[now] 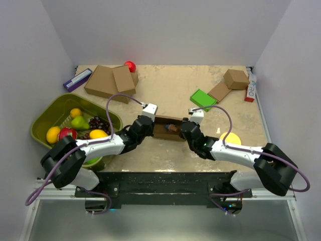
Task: Fold the paper box
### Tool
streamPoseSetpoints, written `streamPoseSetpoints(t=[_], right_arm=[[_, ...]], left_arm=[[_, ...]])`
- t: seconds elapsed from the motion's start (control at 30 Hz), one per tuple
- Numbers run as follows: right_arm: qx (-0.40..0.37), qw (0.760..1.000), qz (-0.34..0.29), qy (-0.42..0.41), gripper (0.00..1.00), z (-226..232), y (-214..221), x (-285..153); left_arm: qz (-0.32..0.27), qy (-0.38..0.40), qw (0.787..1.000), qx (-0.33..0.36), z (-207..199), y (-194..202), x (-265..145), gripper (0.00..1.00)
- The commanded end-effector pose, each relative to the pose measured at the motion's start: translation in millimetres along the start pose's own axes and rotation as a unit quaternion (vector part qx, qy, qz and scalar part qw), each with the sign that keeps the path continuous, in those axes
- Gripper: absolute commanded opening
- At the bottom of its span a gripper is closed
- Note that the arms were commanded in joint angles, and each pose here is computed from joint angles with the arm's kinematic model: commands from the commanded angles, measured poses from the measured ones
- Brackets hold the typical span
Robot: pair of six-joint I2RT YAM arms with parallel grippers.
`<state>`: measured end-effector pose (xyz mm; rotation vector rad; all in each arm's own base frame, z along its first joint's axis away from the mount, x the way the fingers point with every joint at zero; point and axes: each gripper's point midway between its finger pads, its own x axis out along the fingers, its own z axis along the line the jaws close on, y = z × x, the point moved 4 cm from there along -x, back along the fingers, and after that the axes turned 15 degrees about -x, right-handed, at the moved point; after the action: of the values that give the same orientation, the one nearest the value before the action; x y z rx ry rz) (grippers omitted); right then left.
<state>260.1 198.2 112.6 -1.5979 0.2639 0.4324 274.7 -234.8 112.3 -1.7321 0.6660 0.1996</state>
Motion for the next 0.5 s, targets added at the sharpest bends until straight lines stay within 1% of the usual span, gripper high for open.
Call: streamPoseSetpoints(t=[0.0,0.03,0.07,0.13,0.17,0.23,0.27,0.37,0.47], right_arm=[[0.030,1.000,0.005,0.000,0.40,1,2,-14],[0.040,0.999,0.001,-0.003,0.43,1,-1,-18],[0.038,0.999,0.007,-0.002,0.52,-1,0,-21],[0.053,0.999,0.002,-0.010,0.59,-2,-7,-28],[0.051,0.999,0.006,-0.009,0.67,-5,-6,-31],[0.055,0.998,0.006,-0.016,0.75,-6,-11,-37],[0.053,0.998,0.012,-0.023,0.83,-8,-12,-44],[0.053,0.998,0.019,-0.036,0.88,-12,-21,-58],[0.069,0.996,0.002,-0.054,0.88,-19,-39,-77]], left_arm=[[0.023,-0.032,0.999,0.033,16,24,-6,0.00],[0.023,-0.032,0.999,0.035,16,26,-7,0.00],[0.024,-0.034,0.998,0.037,17,28,-8,0.00],[0.022,-0.035,0.998,0.040,17,30,-9,0.00],[0.021,-0.034,0.998,0.041,16,30,-10,0.00],[0.021,-0.029,0.998,0.045,13,33,-12,0.00],[0.020,-0.026,0.998,0.046,12,33,-12,0.00],[0.020,-0.024,0.998,0.048,9,33,-13,0.00],[0.021,-0.018,0.998,0.047,7,33,-14,0.00]])
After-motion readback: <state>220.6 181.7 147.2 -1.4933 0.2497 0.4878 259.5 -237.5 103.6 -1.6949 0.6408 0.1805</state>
